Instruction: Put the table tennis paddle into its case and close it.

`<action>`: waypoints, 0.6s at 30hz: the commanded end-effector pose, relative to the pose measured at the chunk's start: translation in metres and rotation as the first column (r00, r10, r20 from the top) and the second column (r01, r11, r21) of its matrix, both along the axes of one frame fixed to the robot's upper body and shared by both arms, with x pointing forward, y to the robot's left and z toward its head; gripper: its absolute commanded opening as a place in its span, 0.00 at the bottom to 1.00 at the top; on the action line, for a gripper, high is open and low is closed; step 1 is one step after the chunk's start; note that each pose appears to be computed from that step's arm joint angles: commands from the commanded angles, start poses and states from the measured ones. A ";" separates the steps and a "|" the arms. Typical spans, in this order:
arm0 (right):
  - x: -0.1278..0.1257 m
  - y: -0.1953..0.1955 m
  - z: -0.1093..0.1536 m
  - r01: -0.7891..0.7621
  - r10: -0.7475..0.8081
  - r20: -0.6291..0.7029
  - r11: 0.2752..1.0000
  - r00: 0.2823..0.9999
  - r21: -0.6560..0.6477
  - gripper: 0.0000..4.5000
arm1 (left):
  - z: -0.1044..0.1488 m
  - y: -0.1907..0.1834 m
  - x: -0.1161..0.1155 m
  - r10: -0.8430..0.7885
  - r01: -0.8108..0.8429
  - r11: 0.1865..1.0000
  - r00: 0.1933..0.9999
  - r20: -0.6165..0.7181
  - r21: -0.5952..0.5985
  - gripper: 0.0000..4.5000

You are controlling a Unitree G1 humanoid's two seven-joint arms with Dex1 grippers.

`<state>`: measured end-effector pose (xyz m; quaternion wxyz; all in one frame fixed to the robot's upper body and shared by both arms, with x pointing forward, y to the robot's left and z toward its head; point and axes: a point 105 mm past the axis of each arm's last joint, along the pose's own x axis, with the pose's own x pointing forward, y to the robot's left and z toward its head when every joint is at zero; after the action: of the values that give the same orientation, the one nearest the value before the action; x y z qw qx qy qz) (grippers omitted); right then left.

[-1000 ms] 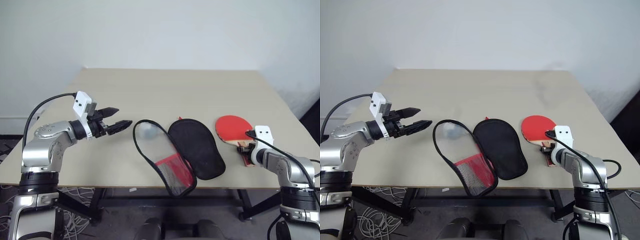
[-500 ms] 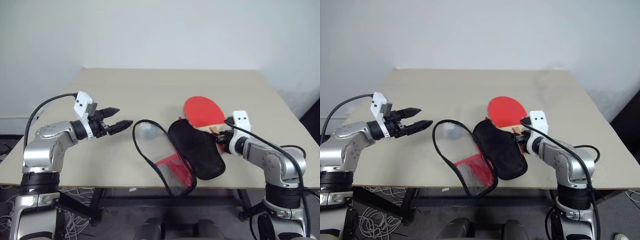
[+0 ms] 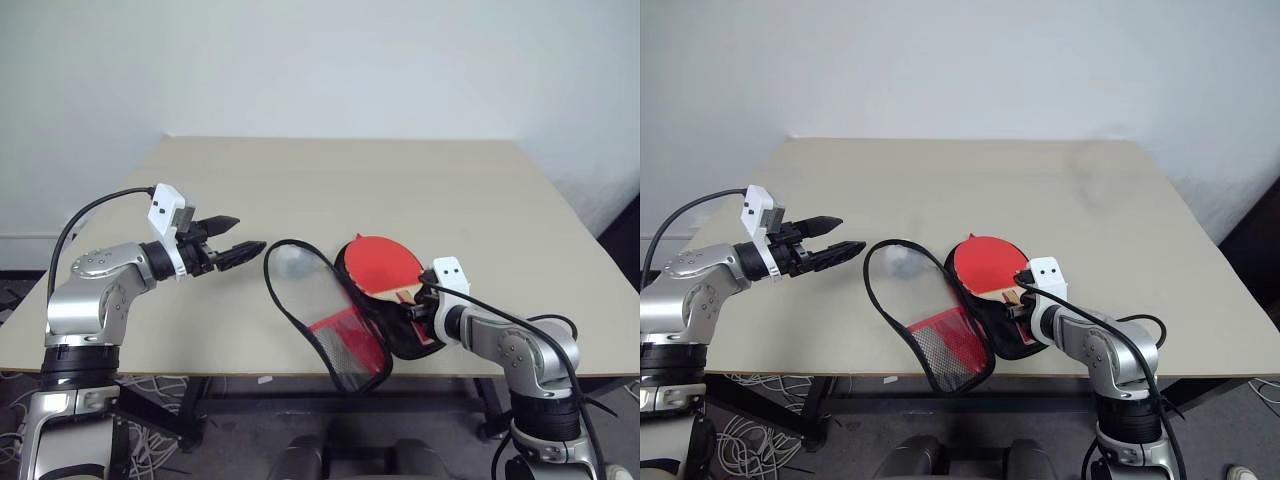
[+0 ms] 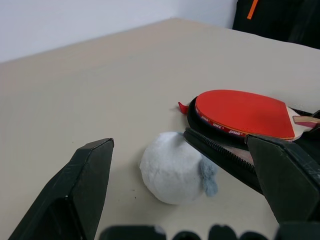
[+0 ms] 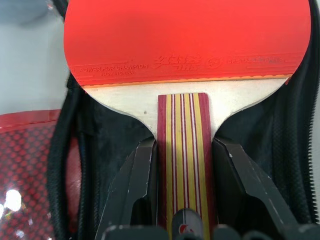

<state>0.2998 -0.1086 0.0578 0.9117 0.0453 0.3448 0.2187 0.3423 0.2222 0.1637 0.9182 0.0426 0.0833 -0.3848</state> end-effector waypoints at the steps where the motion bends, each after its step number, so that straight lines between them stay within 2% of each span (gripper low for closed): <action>1: 0.008 0.004 0.013 0.003 -0.004 0.068 1.000 0.998 0.011 0.26 | 0.017 -0.002 0.001 -0.013 0.012 1.000 0.998 0.062 0.014 1.00; 12: 0.009 0.000 0.004 0.031 -0.030 0.042 0.999 0.999 -0.020 0.26 | 0.017 -0.002 0.002 -0.007 0.006 1.000 0.998 0.062 0.010 1.00; 18: 0.005 0.003 0.011 -0.010 0.010 0.051 1.000 0.999 -0.011 0.71 | 0.017 0.000 0.002 -0.001 0.000 1.000 0.998 0.063 0.010 1.00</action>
<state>0.3023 -0.1050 0.0559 0.9132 0.0418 0.3428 0.2165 0.3427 0.2226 0.1637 0.9193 0.0428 0.0832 -0.3823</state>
